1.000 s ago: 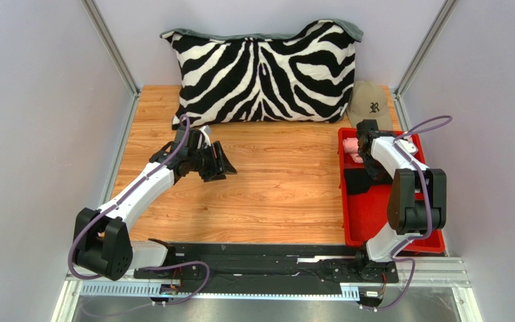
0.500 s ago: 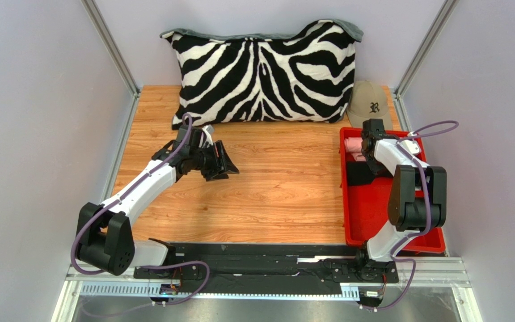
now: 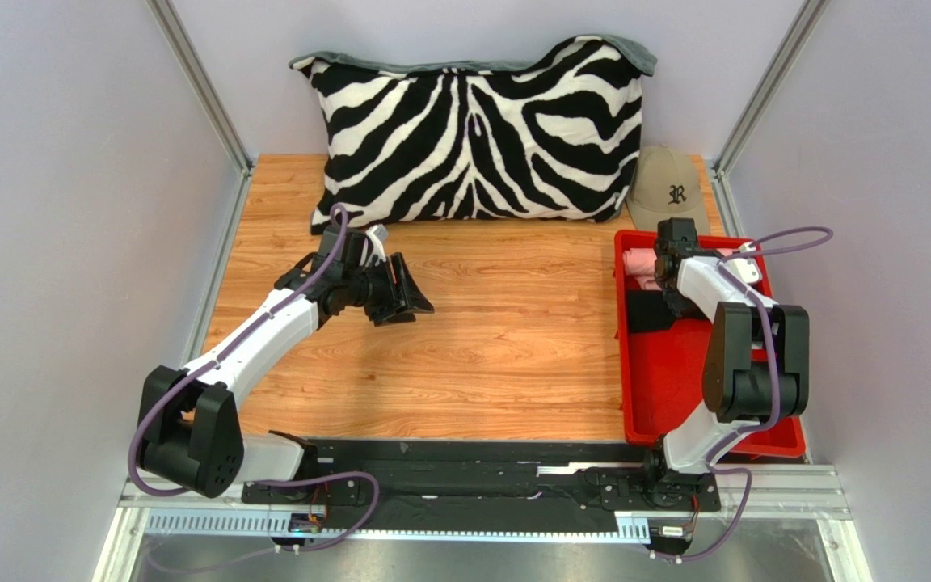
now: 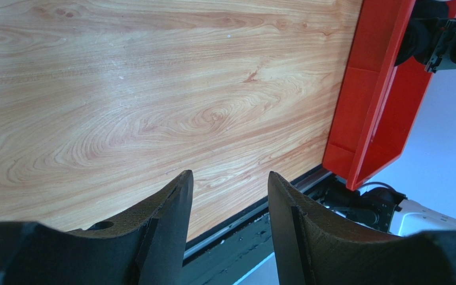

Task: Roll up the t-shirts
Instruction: Place the T-shirt in the bin.

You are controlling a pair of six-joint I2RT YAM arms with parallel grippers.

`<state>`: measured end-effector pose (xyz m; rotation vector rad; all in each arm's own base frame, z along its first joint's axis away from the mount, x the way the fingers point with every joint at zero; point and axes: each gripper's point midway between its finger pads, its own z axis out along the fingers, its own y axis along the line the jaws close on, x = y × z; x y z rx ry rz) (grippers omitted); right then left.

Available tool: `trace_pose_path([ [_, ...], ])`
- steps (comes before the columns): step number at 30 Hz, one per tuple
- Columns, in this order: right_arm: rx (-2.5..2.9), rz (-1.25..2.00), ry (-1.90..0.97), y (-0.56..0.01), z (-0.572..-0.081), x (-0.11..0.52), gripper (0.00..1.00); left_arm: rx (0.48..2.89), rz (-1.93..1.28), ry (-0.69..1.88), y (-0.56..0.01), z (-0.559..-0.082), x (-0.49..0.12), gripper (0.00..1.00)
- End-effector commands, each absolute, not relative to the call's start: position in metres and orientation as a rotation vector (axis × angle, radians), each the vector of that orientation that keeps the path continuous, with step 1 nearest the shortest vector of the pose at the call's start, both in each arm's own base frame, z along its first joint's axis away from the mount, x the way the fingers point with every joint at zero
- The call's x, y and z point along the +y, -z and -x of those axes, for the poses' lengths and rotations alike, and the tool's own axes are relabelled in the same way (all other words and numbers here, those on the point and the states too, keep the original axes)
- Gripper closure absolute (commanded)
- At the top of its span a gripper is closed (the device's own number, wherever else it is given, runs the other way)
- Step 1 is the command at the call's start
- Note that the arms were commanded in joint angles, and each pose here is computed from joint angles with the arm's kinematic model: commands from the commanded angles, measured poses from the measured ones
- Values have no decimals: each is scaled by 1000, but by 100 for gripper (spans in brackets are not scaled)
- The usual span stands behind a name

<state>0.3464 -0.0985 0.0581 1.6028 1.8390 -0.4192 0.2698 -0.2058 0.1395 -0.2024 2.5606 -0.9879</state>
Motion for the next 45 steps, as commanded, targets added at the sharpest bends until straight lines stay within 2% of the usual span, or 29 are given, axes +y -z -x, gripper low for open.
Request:
trace_pose_path([
  [1,1788,-1598,352,-75,-351,-100,68,2484,137,1041,-160,-281,-213,43],
  [7,1826,-1589,305,-76,-351,-92,64,2476,131,1044,-162,-280,-213,43],
  [11,1844,-1575,278,-83,-350,-89,52,2464,126,1047,-165,-280,-213,43],
  [13,1849,-1575,264,-86,-351,-88,50,2466,127,1047,-165,-279,-213,43],
  [26,1891,-1579,239,-98,-343,-84,48,2455,111,1067,-166,-276,-214,44],
  [32,1904,-1600,252,-88,-340,-83,58,2454,108,1068,-166,-276,-214,44],
  [34,1900,-1597,243,-86,-344,-83,68,2454,108,1072,-167,-276,-215,44],
  [37,1888,-1590,233,-86,-351,-84,77,2453,110,1069,-166,-276,-214,44],
  [45,1808,-1578,204,-94,-371,-90,82,2450,111,1045,-166,-277,-212,44],
])
